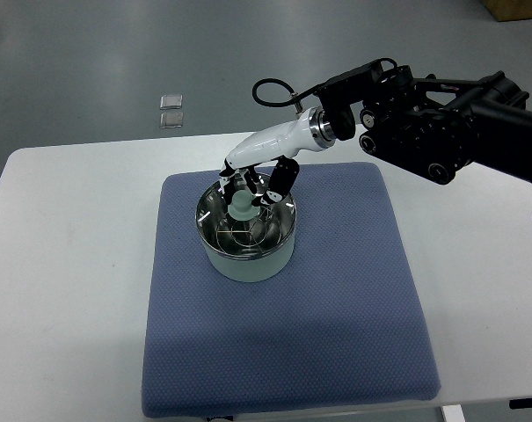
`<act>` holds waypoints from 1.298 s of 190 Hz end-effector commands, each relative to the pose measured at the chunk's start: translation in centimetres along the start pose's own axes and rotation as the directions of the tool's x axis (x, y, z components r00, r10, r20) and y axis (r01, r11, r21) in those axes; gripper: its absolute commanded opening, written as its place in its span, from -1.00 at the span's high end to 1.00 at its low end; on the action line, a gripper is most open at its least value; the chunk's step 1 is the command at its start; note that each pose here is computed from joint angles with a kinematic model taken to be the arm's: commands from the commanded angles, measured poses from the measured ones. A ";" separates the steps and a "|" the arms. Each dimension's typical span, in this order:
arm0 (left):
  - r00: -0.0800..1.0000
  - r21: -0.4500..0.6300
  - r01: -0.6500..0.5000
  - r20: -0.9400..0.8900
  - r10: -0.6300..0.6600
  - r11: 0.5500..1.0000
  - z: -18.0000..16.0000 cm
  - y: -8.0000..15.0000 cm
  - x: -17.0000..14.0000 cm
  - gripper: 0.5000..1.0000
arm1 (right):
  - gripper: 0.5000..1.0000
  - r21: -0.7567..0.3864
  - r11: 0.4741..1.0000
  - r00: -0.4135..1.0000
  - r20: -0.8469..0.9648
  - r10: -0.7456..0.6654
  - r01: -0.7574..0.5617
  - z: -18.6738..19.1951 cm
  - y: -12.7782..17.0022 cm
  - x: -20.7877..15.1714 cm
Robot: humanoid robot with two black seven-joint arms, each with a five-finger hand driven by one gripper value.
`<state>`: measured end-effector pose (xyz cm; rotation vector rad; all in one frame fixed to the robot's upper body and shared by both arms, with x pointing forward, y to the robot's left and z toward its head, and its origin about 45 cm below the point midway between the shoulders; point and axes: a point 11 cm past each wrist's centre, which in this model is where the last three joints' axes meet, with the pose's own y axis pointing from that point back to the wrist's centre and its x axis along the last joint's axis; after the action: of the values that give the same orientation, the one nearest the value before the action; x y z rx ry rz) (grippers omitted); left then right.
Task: Open lid and place right of pot
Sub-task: 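Close the right hand's fingers around the green lid knob, then lift the glass lid up off the pot with the right hand, then carry the lid beside the pot and lower it onto the mat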
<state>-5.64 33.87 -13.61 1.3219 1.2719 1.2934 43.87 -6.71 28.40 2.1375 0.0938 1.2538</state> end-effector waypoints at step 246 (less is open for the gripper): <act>1.000 -0.002 0.000 0.002 0.000 1.000 0.1 0.0 0.0 -1.00 | 1.00 -0.222 0.968 0.954 0.245 0.171 -0.117 10.8 13.2 -5.9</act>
<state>-5.53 33.87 -13.62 1.3212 1.2688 1.2929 46.40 -23.14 29.20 2.1439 -0.2750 1.0288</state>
